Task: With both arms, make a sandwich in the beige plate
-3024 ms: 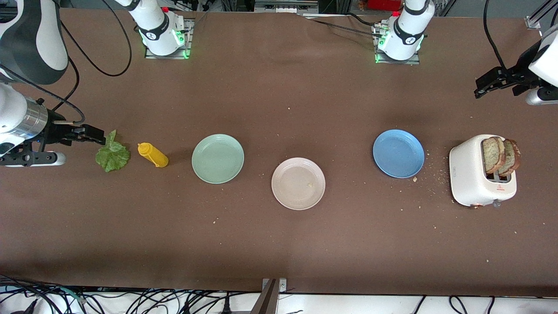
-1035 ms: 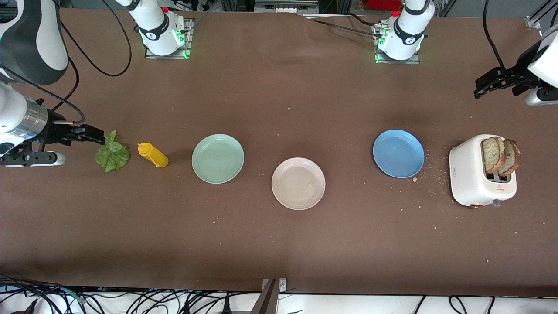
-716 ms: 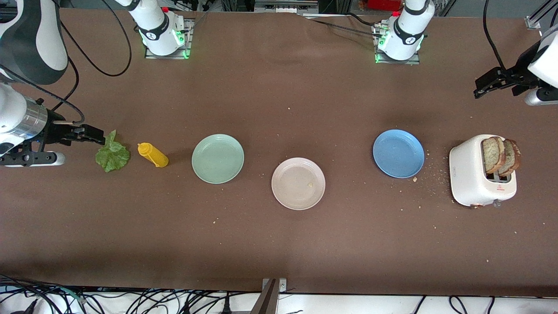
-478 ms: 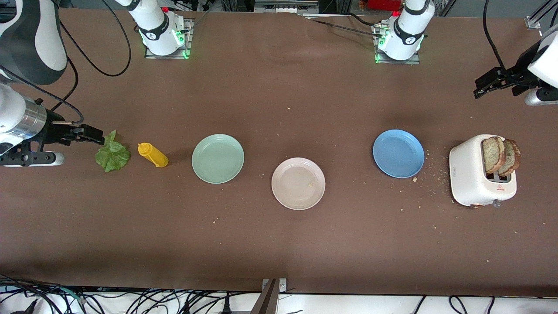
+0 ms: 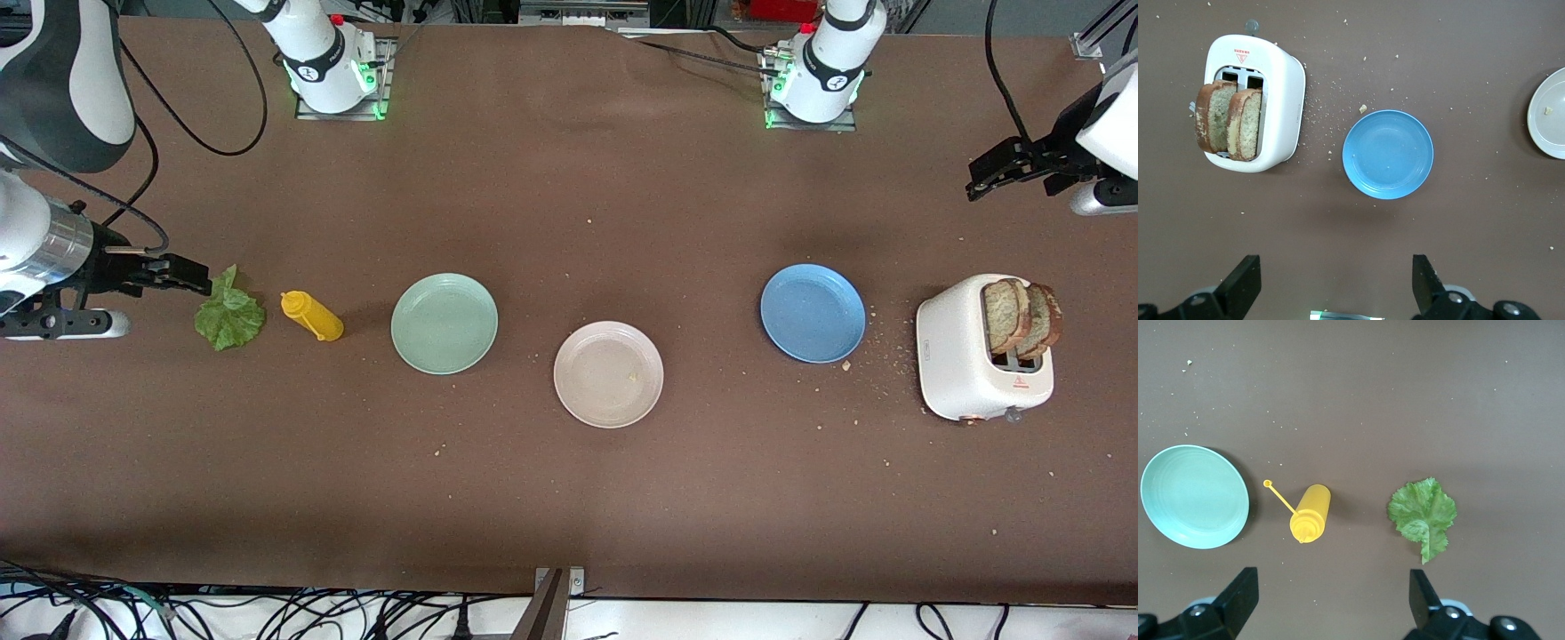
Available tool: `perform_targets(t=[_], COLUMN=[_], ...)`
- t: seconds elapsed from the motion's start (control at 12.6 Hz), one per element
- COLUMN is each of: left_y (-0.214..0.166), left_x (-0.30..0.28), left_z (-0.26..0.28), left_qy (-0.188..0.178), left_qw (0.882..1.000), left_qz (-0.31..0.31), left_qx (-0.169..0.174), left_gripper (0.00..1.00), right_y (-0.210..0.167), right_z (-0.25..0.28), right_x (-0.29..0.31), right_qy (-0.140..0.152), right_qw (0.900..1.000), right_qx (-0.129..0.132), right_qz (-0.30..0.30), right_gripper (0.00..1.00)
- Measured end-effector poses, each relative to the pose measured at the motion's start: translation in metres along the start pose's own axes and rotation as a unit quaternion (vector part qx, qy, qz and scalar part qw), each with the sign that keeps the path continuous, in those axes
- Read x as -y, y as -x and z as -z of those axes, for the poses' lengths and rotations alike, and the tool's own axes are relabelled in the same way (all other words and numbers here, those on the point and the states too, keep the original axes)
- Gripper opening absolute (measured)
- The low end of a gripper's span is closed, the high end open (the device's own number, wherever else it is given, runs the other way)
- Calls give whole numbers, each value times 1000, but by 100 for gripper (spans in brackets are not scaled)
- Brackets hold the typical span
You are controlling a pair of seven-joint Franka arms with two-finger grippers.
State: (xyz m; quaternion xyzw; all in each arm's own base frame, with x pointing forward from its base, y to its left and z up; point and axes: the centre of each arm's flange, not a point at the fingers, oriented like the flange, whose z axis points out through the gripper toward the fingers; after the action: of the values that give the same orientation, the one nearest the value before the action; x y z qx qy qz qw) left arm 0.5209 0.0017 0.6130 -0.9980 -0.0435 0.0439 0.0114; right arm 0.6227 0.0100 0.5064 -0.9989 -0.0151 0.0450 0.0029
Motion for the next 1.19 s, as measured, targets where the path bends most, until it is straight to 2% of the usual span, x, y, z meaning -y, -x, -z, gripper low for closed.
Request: perform_targets(t=[1.19], left_y=[-2], left_x=[0], left_z=[-3], left_qy=[0], left_qw=[1000], left_qz=[0], left_qx=[3], left_gripper=[100], right_y=[0], right_z=[-2], right_x=[-5], right_qy=[0], right_qw=[1000], right_qx=[2], right_qz=[-4], right_gripper=[100])
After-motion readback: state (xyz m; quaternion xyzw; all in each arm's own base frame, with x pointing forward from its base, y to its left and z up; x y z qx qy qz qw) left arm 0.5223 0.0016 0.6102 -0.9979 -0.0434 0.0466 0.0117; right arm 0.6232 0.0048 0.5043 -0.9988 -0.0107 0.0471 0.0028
